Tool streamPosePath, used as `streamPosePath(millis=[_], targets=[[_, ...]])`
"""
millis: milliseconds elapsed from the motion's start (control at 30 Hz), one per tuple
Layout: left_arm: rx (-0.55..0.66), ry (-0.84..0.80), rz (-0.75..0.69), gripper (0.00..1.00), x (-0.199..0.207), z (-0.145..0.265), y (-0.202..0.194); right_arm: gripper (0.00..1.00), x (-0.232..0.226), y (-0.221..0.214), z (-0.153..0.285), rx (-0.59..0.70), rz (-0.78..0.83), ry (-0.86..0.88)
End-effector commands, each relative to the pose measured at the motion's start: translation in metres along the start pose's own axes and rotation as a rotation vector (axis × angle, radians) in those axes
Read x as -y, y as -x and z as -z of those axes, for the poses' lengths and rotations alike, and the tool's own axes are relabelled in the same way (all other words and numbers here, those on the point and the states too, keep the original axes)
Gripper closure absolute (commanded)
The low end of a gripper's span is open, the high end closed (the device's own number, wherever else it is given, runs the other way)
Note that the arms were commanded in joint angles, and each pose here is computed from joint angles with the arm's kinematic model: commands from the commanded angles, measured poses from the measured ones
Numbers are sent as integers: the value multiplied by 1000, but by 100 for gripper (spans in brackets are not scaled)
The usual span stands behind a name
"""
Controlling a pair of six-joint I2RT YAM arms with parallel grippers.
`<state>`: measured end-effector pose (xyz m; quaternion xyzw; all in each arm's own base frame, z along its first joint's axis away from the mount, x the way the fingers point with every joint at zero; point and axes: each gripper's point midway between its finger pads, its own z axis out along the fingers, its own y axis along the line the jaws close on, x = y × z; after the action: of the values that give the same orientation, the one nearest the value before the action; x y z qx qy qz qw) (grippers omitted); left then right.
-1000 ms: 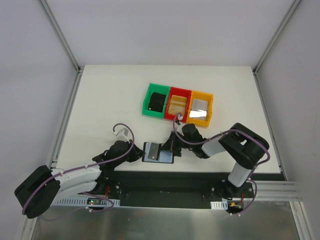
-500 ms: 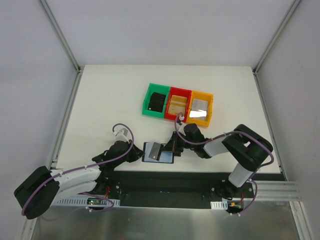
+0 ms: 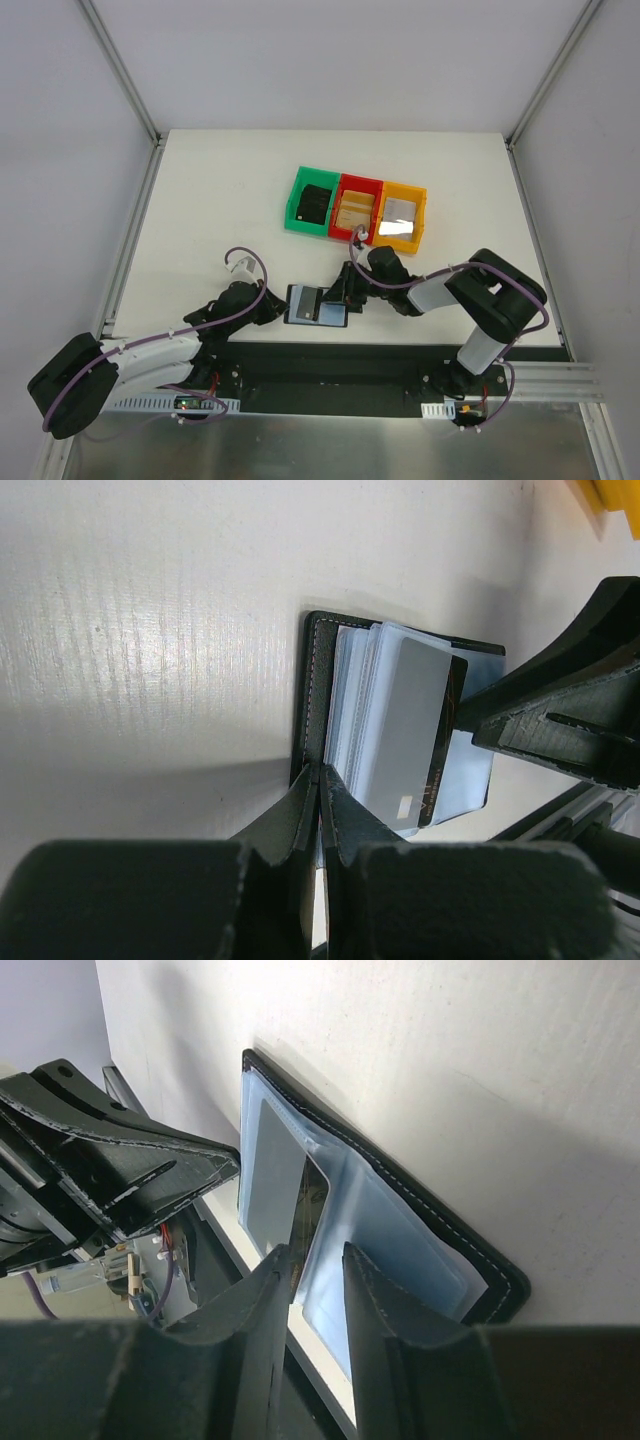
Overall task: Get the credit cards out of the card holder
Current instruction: Remove the credit card from the card holder.
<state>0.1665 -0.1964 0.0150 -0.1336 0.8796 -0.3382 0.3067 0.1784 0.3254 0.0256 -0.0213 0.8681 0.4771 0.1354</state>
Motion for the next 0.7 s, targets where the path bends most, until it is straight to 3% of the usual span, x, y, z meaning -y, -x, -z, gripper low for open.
streamPosePath(millis=[0, 667], targets=[[-36, 50, -21, 100, -24, 1, -14, 68, -14, 8, 1, 13, 21, 39], [-61, 44, -16, 100, -23, -1, -19, 61, -34, 7, -6, -7, -13, 124]])
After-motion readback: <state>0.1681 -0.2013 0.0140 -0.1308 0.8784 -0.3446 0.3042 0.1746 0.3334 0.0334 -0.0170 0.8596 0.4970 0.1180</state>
